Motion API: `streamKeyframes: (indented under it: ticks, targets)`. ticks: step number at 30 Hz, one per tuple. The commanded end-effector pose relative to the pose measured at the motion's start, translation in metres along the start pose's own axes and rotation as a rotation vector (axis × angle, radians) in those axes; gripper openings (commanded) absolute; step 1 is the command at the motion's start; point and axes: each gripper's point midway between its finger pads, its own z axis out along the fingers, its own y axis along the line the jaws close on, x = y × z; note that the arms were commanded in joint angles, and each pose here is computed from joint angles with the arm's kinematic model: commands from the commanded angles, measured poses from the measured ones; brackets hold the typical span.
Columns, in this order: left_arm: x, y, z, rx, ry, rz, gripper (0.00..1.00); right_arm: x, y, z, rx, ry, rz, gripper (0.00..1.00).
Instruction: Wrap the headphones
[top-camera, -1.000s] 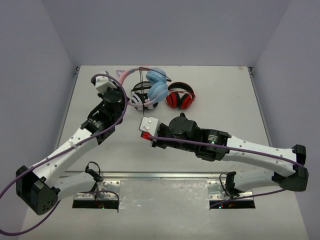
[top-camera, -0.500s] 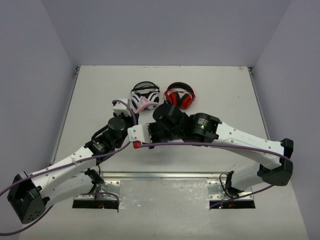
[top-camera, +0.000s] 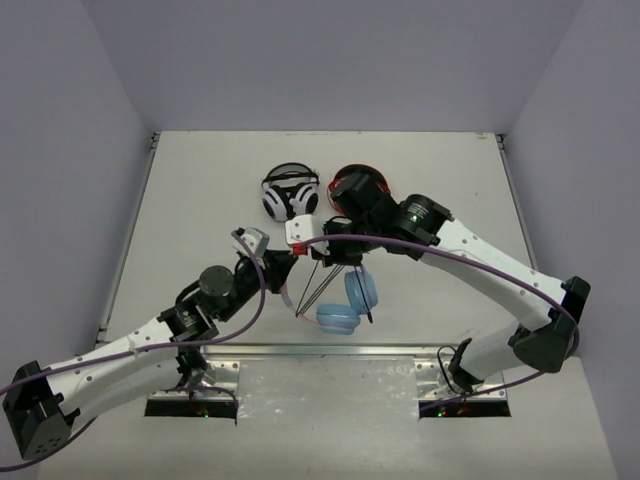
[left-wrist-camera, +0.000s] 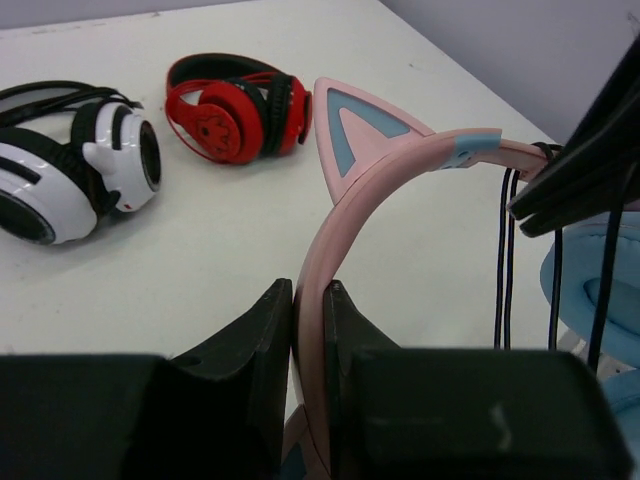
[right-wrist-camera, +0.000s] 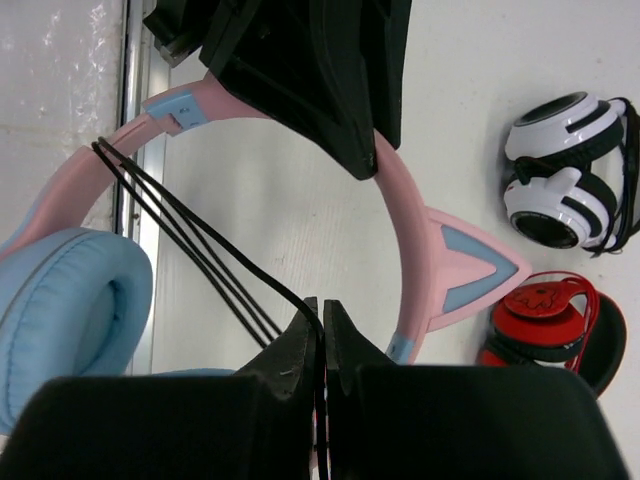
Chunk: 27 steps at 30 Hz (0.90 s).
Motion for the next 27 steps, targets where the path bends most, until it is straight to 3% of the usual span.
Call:
streamKeyframes:
  ticks: [1, 8, 11, 14, 20, 27]
  targets:
    - [-0.007, -0.038, 0.001, 0.16, 0.0, 0.026, 0.0, 0.003, -0.01, -0.009, 0.051, -0.001, -0.018, 0.01]
    - [0.0, -0.017, 0.003, -0.068, 0.095, 0.022, 0.0, 0.044, -0.036, -0.017, 0.228, 0.084, -0.015, 0.01]
    - [-0.002, -0.033, 0.005, -0.043, 0.139, -0.006, 0.0, 0.062, -0.049, -0.021, 0.304, 0.088, 0.005, 0.03]
    - [0.012, -0.038, 0.001, -0.055, 0.284, -0.005, 0.0, 0.083, -0.055, -0.013, 0.334, 0.119, 0.015, 0.06]
    - [0.013, -0.032, -0.01, -0.132, 0.406, 0.0, 0.0, 0.095, -0.066, -0.006, 0.346, 0.123, 0.065, 0.09]
    - [0.007, -0.018, -0.017, -0.212, 0.419, 0.022, 0.0, 0.096, -0.063, -0.001, 0.286, 0.093, 0.109, 0.12]
